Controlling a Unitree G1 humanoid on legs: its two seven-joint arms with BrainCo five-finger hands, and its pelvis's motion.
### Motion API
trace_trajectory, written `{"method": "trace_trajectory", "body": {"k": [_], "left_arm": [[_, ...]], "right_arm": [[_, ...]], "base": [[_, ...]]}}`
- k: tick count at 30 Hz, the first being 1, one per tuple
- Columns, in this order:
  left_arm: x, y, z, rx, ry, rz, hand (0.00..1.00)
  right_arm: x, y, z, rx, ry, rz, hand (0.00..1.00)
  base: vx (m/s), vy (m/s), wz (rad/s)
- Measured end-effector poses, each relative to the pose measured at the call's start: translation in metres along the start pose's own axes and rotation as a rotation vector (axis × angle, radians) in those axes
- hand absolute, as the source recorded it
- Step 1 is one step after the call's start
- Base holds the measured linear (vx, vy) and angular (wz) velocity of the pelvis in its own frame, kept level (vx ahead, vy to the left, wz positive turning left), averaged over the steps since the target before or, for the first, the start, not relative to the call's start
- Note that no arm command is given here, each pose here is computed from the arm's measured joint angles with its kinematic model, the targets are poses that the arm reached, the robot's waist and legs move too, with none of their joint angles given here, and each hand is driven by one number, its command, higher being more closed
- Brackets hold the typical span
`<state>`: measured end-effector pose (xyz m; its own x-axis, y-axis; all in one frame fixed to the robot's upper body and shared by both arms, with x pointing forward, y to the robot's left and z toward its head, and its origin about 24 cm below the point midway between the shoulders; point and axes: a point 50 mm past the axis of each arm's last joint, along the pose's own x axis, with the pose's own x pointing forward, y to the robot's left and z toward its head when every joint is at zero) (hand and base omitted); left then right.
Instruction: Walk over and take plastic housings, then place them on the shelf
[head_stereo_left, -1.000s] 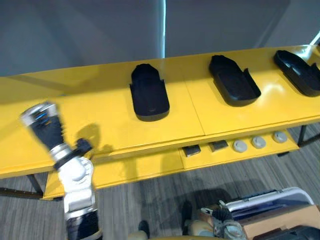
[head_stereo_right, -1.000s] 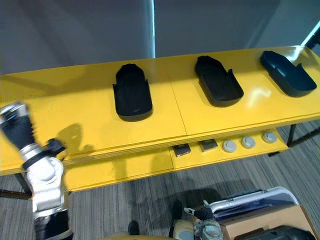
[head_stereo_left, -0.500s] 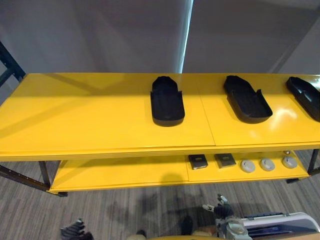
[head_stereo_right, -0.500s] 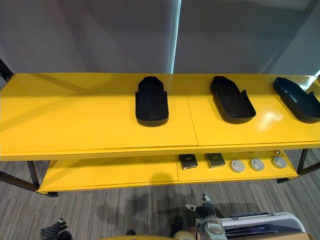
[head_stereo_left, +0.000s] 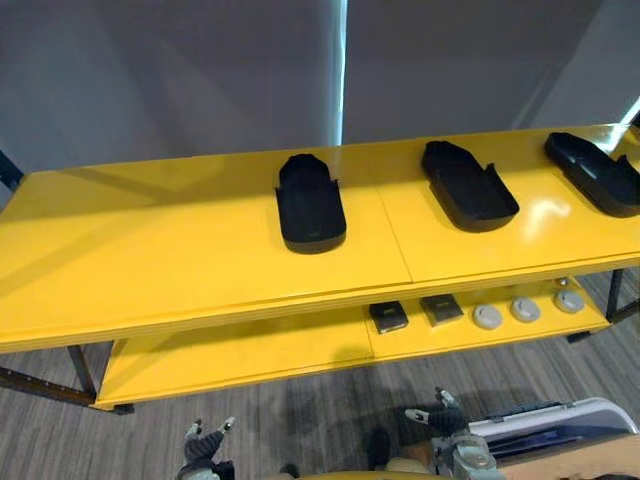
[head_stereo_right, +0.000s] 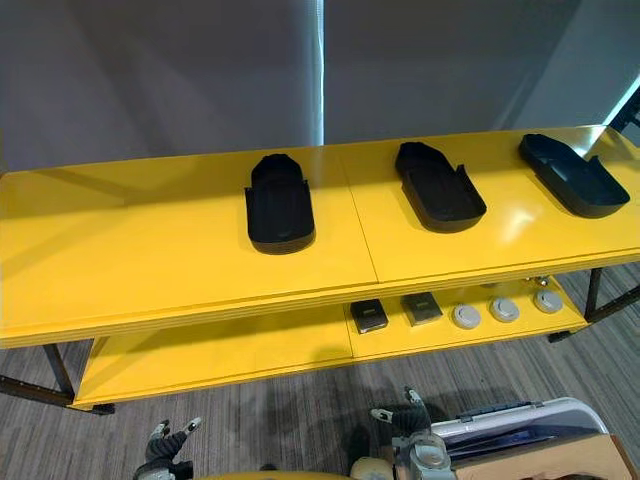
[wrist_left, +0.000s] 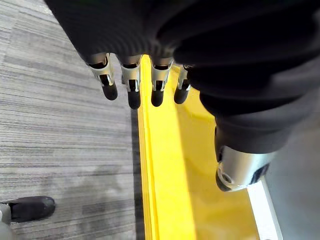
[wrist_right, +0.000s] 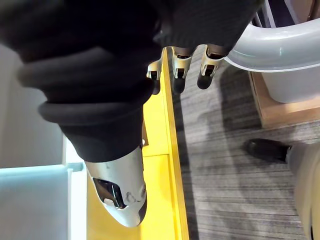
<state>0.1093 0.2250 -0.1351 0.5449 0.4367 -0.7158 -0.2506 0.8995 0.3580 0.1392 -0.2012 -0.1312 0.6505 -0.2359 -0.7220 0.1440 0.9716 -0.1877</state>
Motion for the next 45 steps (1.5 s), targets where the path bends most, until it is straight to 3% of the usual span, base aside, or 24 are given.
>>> {"method": "trace_trajectory", "body": {"k": [13, 19, 25, 35, 45], "left_arm": [[0.01, -0.012, 0.046, -0.031, -0.138, -0.01, 0.0], [0.012, -0.01, 0.057, -0.035, -0.175, 0.001, 0.0], [0.008, -0.016, 0.046, -0.043, -0.14, -0.014, 0.0], [0.003, -0.041, 0.039, -0.031, -0.099, -0.086, 0.0], [0.004, -0.027, 0.016, 0.018, -0.013, -0.058, 0.0]], "right_arm": [[0.012, 0.006, 0.035, -0.025, -0.093, -0.004, 0.0], [0.015, 0.021, 0.061, -0.14, -0.175, 0.046, 0.0], [0.004, 0.033, 0.022, -0.157, -0.064, 0.078, 0.0], [0.007, 0.02, 0.012, -0.219, -0.019, 0.053, 0.0], [0.007, 0.019, 0.009, -0.12, 0.011, 0.027, 0.0]], "base": [[0.0, 0.048, -0.6], [-0.22, 0.101, -1.15], [-0.14, -0.005, -0.38], [-0.12, -0.088, -0.78], [-0.05, -0.019, -1.01]]}}
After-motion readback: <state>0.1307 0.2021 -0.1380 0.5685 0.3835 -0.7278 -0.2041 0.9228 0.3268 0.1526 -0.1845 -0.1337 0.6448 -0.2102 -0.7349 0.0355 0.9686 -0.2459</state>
